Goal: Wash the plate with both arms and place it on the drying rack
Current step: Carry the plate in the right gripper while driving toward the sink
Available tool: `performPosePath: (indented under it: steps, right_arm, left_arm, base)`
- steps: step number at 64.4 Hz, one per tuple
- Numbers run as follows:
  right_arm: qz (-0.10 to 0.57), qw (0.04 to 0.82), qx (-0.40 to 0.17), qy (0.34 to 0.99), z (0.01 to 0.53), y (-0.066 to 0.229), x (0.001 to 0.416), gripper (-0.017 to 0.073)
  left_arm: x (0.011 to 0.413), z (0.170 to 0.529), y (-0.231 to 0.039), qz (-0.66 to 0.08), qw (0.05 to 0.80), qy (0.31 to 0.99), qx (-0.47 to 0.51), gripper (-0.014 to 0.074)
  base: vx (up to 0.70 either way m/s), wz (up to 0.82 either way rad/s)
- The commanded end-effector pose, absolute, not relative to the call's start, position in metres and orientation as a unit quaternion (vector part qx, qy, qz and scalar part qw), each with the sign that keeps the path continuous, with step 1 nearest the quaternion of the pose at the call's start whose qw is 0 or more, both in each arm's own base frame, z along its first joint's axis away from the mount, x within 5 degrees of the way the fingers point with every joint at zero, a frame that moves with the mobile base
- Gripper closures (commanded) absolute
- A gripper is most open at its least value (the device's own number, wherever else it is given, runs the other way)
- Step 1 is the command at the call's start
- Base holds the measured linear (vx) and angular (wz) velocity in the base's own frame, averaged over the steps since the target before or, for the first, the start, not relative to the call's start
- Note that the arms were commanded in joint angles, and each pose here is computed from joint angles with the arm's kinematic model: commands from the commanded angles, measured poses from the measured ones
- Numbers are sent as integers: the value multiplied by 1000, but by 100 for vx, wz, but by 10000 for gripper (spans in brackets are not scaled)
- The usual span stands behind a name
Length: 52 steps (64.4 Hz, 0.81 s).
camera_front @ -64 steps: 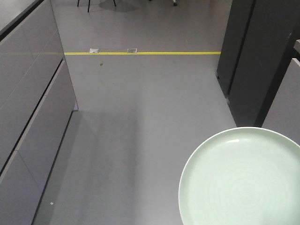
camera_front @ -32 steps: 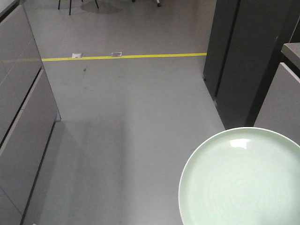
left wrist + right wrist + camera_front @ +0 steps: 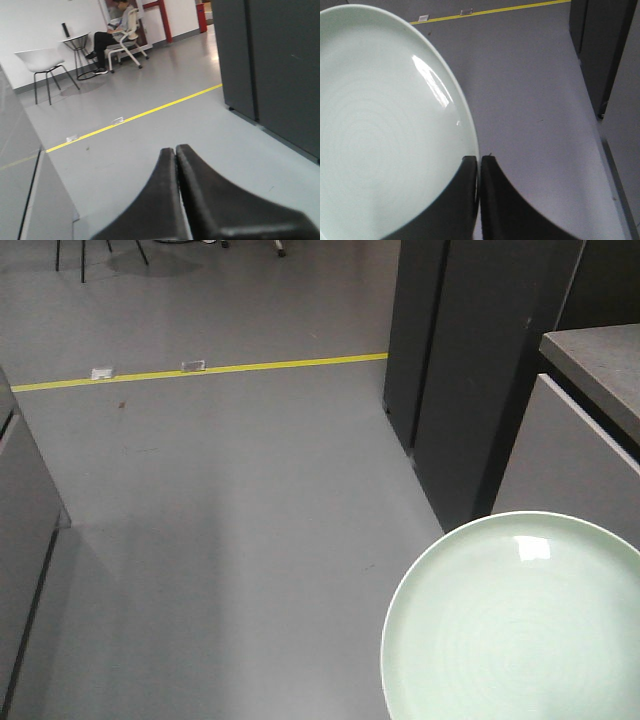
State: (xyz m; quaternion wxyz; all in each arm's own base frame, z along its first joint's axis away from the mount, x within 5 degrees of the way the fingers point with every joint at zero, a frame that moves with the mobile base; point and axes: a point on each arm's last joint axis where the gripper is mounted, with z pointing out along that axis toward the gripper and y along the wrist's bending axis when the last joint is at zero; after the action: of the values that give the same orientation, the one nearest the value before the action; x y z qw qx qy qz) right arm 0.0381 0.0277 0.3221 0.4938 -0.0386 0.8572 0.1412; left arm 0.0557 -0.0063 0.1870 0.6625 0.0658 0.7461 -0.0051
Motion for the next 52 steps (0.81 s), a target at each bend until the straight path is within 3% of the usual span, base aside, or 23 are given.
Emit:
performPosePath:
  steps: [1,52]
  right_arm:
    - [145,527,-28,837,334,27,42,561]
    - [145,527,-28,837,334,27,42,561]
  left_arm:
    - [54,203,-6,-8,702,710,58,600]
    - [54,203,-6,-8,702,710,58,600]
  base:
    - [11,-30]
    - [10,-32]
